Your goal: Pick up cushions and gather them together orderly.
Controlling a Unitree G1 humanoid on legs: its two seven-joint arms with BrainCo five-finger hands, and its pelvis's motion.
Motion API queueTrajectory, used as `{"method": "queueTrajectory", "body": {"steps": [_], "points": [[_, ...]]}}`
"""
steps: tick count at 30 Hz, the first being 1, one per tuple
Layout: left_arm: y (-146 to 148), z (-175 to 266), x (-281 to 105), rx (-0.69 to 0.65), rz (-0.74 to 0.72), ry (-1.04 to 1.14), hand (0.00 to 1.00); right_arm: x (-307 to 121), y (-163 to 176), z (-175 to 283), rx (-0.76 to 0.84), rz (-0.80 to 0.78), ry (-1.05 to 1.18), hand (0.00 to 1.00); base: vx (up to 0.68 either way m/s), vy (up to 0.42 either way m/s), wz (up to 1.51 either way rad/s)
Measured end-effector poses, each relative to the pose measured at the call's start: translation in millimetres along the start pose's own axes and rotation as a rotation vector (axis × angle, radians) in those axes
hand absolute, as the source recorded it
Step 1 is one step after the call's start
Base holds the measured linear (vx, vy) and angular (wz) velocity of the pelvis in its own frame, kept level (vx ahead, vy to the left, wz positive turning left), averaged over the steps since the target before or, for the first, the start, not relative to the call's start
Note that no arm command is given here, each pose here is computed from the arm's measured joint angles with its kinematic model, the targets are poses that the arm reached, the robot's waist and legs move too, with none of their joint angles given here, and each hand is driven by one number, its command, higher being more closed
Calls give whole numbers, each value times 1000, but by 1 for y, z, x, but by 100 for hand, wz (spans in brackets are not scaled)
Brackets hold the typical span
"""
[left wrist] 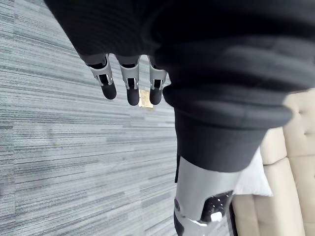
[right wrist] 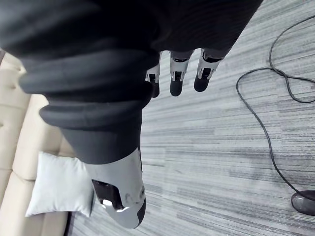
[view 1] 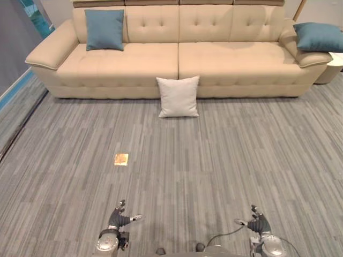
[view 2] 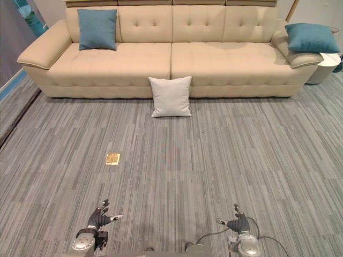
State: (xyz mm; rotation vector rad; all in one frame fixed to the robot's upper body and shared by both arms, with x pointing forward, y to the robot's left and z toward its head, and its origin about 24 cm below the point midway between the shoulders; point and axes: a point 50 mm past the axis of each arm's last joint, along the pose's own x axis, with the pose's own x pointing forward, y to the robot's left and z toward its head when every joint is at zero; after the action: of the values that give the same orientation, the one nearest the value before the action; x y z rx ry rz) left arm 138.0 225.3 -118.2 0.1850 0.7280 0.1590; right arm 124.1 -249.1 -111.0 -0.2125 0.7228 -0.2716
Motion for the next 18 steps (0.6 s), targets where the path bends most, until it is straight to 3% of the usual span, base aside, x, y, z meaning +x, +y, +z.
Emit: {"method": "queueTrajectory", "body": {"steps": [18], "points": [[-2,-20,-12,-29,6,56,0,3,-2,5,61,-21,-8,0,25,-6,0]]}}
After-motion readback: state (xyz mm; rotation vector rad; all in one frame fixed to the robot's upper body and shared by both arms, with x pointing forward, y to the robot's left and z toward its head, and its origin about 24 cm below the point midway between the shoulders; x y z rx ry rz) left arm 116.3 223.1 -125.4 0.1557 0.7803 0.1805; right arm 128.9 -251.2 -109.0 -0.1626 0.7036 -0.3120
